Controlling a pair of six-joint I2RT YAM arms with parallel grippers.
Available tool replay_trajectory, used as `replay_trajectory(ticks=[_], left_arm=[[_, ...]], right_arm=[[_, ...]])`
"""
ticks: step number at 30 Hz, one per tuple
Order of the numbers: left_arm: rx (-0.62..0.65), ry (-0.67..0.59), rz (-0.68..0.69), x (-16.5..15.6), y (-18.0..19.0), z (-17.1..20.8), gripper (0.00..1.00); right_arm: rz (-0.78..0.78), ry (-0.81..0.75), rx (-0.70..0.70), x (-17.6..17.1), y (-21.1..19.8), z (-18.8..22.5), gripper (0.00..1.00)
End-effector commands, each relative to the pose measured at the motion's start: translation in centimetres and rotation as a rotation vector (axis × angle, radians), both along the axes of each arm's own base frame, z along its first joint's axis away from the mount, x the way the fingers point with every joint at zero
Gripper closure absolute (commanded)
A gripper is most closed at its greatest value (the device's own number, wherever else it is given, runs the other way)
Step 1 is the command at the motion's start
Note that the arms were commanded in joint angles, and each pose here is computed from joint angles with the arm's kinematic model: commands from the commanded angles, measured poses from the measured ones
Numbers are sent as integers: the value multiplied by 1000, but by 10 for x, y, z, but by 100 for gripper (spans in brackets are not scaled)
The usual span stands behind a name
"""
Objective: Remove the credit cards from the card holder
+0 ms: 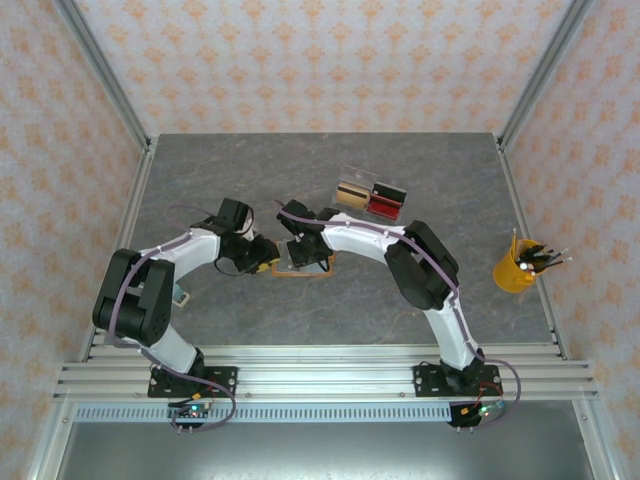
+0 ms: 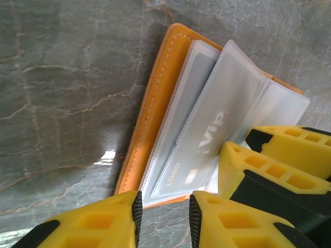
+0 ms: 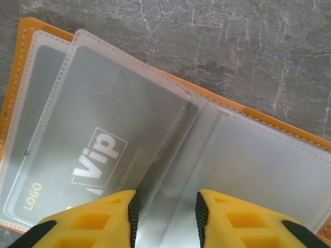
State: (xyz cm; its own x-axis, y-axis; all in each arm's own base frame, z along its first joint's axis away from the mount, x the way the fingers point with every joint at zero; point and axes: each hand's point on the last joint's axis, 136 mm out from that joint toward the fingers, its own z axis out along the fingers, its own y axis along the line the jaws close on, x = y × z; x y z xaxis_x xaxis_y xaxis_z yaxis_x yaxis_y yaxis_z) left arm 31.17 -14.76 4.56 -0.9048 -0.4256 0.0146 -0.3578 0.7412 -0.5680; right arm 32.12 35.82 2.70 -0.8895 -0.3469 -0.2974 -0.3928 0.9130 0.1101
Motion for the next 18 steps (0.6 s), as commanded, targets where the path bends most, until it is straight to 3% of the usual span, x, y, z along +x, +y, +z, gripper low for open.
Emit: replay_trajectory(ticks=[1,9,18], left_arm=[[-25,-75,-55,17,-10,14,71],[-4,-108,-133,32,-14,11,79],[42,-123,-159,41,-11,0,80]], right_arm=[[5,87,-130,-18,-28,-39,65],[14,118,-98,-23,-24,-39,68],[18,121,-89,-23,-23,-39,69]])
